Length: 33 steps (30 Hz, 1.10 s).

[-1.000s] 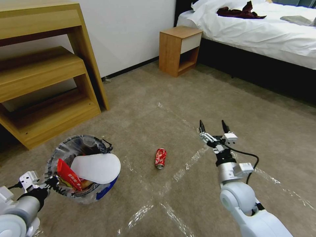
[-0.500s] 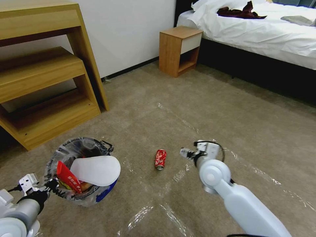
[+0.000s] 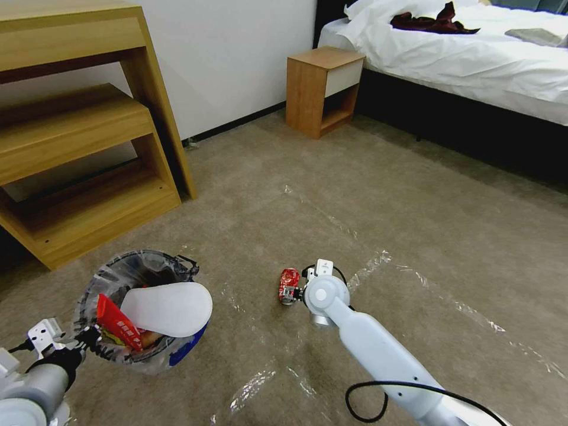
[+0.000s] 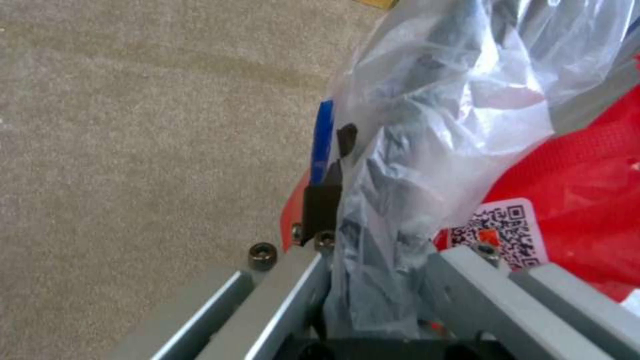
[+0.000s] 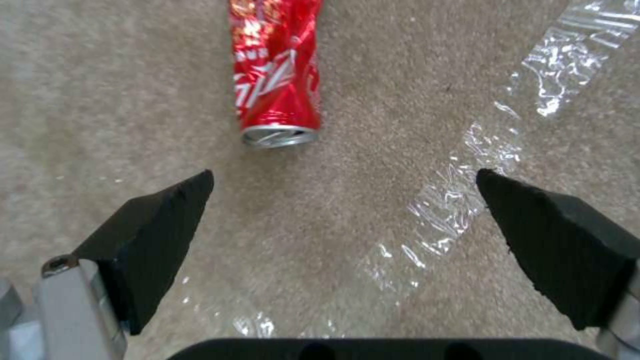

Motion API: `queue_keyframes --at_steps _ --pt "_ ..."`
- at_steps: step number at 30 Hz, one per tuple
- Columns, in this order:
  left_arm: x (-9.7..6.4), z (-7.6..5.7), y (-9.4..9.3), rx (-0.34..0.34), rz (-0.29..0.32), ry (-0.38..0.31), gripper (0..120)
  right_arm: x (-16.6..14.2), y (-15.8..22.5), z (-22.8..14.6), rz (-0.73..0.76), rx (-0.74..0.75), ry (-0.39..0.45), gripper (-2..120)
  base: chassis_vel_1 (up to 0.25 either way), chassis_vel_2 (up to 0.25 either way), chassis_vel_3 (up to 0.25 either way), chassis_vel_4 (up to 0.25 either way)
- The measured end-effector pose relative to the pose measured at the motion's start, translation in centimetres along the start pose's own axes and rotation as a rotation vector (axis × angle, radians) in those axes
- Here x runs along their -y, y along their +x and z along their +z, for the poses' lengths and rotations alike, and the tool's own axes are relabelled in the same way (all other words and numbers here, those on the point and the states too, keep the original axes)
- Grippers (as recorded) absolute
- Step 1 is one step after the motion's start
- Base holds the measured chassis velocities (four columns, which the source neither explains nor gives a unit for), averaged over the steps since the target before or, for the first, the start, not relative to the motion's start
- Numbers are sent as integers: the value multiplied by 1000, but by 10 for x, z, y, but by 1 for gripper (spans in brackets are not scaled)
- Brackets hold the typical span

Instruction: Pick up the trash bin and place the garbage on the floor into it.

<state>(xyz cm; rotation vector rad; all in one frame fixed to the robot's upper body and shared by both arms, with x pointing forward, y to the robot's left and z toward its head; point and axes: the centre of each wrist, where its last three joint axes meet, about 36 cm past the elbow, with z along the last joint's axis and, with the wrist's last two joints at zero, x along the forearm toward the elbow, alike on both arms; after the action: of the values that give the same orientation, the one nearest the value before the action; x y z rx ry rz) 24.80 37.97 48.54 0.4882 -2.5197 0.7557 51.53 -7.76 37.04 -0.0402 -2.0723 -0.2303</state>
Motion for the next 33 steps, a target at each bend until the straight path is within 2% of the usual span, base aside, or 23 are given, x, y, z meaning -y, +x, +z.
queue_keyframes --at_steps 11,26,33 --pt "0 3 0 -1 4 7 0 -8 -55 3 29 -6 -29 100 0 0 0 0" --pt "3 4 2 -1 24 7 0 -24 -89 3 -36 56 -49 99 0 0 0 0" --pt "3 4 3 2 27 8 0 -30 -103 5 -45 85 -52 90 0 0 0 0"
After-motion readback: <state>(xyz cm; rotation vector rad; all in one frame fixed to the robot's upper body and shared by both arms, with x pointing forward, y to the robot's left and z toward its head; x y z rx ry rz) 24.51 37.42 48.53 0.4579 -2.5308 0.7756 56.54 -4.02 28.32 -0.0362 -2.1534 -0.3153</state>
